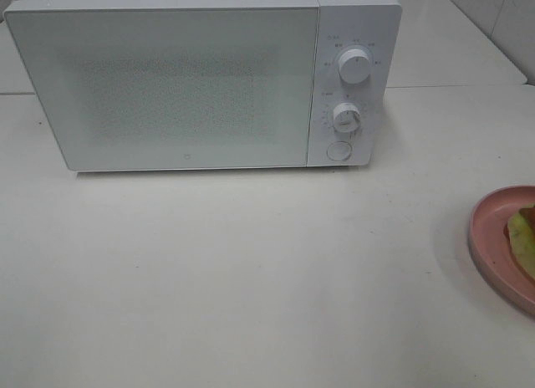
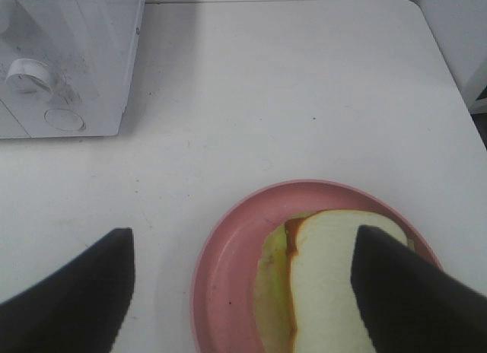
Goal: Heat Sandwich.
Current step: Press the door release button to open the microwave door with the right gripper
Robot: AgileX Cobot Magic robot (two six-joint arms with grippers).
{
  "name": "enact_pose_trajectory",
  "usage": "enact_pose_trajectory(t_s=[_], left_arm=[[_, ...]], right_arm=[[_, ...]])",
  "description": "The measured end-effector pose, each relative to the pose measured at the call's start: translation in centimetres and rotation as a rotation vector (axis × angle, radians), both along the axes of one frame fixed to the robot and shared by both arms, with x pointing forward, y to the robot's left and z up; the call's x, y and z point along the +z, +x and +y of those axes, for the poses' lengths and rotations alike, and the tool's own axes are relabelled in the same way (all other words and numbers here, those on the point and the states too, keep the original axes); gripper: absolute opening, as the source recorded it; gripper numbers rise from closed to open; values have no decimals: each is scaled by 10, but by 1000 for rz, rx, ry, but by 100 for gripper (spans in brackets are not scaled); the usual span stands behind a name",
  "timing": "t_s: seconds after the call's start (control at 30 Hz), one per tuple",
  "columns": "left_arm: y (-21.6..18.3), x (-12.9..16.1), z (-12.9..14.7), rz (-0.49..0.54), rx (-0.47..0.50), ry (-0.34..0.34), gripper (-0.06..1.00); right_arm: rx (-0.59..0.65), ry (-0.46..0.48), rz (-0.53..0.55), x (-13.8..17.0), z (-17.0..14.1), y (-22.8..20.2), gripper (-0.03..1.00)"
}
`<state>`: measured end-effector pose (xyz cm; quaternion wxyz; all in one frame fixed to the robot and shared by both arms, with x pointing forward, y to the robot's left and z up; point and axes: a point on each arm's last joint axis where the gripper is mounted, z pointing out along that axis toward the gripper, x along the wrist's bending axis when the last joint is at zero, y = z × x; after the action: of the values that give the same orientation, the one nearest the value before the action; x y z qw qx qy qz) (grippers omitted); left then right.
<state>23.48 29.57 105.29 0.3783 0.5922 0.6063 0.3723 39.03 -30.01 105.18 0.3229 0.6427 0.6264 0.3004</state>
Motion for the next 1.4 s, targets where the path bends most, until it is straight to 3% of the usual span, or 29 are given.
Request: enact_pose_trajectory(t_s=[0.6,0.97,1.13,1.4], left_arm=[[0,0,0,0,0,0,96],[0,0,0,0,0,0,96],[0,0,0,0,0,0,96],[0,0,0,0,0,0,96]], right_arm=[[31,14,-80,-14,4,44,75],[71,35,-236,-42,9,67,75],[99,46,-315,-50,19,67,75],[172,-3,-336,-71,49,70,75]])
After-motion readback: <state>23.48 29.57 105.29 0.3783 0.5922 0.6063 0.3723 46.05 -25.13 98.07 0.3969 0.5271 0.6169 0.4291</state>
